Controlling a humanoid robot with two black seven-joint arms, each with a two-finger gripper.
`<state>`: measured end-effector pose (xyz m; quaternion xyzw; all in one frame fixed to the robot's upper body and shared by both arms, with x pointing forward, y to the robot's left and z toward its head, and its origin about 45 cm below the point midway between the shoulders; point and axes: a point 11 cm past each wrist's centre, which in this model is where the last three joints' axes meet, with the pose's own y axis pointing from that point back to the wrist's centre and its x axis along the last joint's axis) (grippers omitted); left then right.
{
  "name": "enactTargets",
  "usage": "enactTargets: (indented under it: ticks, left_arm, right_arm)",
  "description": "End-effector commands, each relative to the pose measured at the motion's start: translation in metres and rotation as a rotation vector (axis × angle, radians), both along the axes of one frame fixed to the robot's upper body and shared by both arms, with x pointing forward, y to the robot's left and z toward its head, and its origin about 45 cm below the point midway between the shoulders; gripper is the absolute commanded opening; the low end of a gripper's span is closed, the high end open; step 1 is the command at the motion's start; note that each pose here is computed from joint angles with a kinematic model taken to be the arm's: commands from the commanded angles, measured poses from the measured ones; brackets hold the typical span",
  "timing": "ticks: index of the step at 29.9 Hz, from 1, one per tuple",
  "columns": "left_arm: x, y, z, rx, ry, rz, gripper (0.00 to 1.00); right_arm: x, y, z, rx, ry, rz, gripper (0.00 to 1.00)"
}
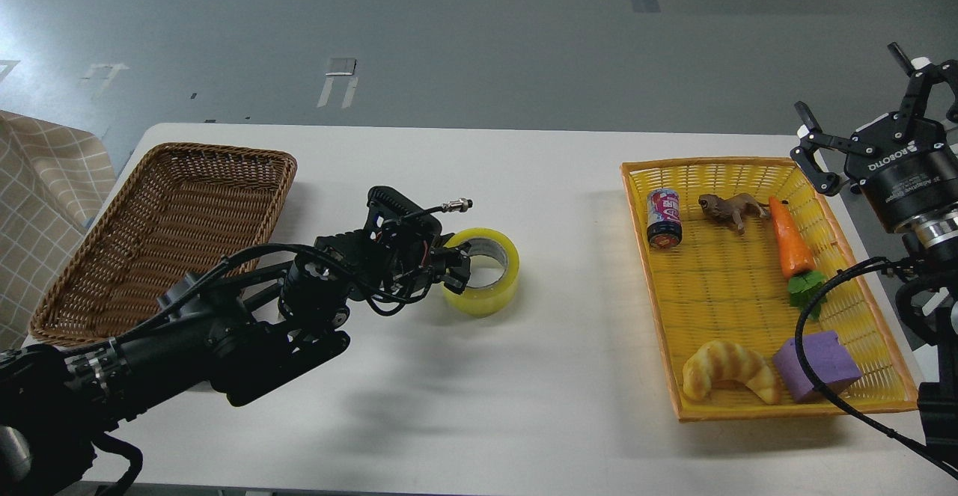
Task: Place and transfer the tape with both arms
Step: 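Grasp the tape roll rim with the left gripper and lift, then carry the tape roll into the wicker basket and lower it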
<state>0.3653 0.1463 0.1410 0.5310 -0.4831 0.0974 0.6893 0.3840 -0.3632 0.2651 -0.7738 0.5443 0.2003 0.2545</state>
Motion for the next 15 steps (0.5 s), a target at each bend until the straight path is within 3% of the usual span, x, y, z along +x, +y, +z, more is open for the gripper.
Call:
enactTargets:
  ticks: [1, 8, 15]
  left_arm:
    - [0.007, -0.003, 0.014, -0.006, -0.031, -0.012, 0.00]
    - [0.050, 0.015, 0.088, 0.003, -0.174, -0.021, 0.00]
    - [0.065, 0.060, 0.114, 0.045, -0.210, 0.015, 0.00]
  right_arm:
    - [0.000, 0.000, 0.000, 0.001, 0.000, 0.000, 1.00]
    - [0.000, 0.001, -0.001, 0.003, 0.002, 0.000, 0.99]
    - [0.000, 0.001, -0.001, 0.003, 0.002, 0.000, 0.99]
